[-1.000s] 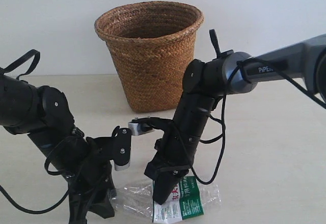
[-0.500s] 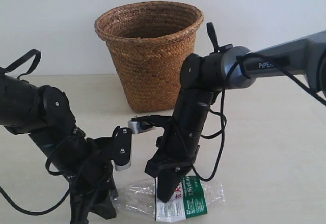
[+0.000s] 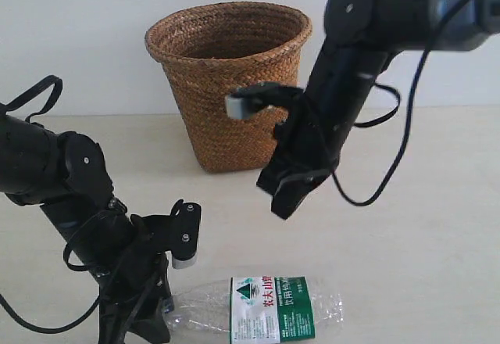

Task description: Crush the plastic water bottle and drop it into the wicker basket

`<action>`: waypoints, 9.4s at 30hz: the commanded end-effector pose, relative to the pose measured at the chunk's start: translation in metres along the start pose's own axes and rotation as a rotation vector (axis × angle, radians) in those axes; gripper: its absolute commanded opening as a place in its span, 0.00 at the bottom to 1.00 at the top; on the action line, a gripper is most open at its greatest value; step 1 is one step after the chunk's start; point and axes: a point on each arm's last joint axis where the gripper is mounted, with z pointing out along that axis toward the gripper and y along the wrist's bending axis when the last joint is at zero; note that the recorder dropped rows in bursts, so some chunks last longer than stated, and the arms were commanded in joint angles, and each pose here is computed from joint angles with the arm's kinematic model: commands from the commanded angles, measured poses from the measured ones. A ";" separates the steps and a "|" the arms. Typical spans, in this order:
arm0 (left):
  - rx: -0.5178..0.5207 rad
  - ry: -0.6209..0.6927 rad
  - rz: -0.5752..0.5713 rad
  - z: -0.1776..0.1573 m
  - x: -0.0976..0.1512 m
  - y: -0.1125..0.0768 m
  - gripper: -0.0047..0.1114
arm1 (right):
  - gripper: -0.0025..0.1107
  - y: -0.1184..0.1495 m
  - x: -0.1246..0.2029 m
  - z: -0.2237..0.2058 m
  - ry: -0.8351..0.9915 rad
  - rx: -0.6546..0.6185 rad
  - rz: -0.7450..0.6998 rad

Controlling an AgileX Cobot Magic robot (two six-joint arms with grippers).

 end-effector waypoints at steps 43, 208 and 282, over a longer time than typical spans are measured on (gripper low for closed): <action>-0.923 -0.380 -0.053 -0.250 -0.061 0.121 0.77 | 0.02 0.009 0.140 -0.048 -0.334 0.249 0.250; -1.232 -0.978 -1.077 -0.098 0.151 -0.214 0.08 | 0.02 0.103 0.314 -0.056 -1.266 1.027 0.554; -1.219 -0.975 -1.058 -0.097 0.150 -0.214 0.08 | 0.02 0.105 0.338 -0.005 -1.107 0.982 0.636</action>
